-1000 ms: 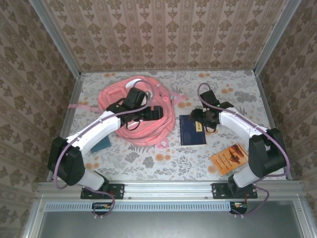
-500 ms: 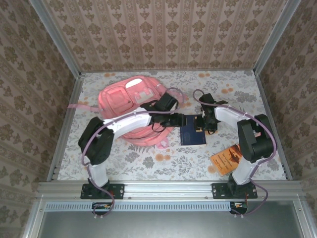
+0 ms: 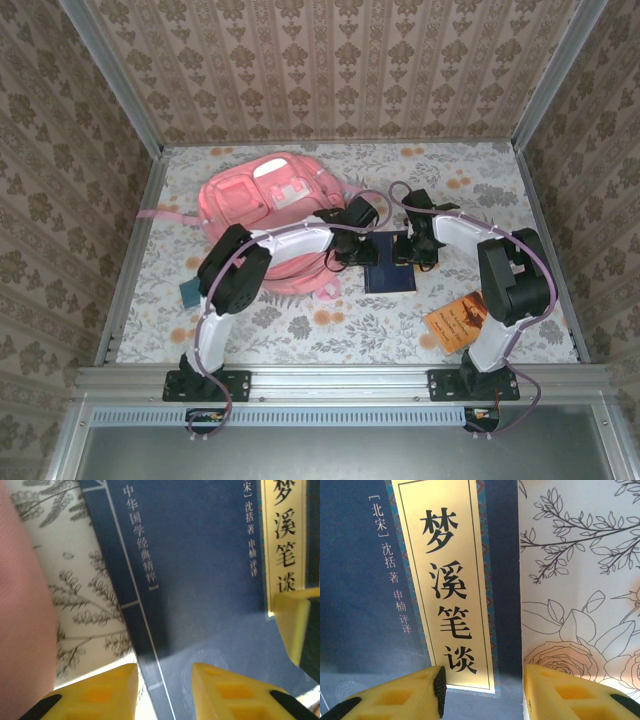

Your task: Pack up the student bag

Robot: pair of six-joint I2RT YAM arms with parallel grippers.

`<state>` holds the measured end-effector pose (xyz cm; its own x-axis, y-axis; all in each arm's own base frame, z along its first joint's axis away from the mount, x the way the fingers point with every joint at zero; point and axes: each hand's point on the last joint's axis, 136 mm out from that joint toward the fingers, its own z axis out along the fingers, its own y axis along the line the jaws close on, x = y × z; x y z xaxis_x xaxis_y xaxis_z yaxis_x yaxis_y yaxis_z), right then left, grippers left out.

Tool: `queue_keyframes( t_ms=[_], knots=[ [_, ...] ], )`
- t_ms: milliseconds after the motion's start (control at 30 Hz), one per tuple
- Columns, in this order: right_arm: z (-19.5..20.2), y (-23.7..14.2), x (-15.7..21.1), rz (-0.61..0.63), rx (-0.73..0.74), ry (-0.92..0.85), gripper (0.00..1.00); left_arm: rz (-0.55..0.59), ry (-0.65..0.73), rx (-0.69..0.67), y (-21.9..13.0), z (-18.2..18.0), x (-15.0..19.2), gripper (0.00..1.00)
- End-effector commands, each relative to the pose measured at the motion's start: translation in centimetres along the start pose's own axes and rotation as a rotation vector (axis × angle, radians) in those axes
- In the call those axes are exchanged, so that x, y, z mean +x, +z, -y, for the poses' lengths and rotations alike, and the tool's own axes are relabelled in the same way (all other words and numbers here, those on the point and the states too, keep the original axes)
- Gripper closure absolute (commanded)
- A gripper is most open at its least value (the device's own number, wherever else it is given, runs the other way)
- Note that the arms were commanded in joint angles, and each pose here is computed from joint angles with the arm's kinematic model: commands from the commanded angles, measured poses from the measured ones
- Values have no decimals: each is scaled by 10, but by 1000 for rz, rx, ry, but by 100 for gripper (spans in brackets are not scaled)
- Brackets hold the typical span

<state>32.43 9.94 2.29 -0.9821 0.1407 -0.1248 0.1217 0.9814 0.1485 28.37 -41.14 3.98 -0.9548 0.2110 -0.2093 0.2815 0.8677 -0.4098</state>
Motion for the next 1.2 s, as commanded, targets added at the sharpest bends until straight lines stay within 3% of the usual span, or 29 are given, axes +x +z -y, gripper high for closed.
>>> queue_keyframes(
  t_ms=[0, 167, 567, 800, 1167],
  knots=[
    [-1, 7, 4, -30, -21, -2, 54, -1, 10, -54, 2, -8, -6, 68],
    [-7, 7, 7, -44, -60, 0, 61, -27, -13, -52, 12, -15, -2, 75],
    [-38, -30, 8, -18, -234, 7, 74, -79, -27, -69, 26, -26, 11, 81],
    [-37, -44, 13, -25, -215, 40, 78, -87, -22, -90, 32, -32, 13, 82],
    [-24, -49, 8, 2, -134, 55, 94, -74, -13, -77, 22, -31, 9, 81]
  ],
)
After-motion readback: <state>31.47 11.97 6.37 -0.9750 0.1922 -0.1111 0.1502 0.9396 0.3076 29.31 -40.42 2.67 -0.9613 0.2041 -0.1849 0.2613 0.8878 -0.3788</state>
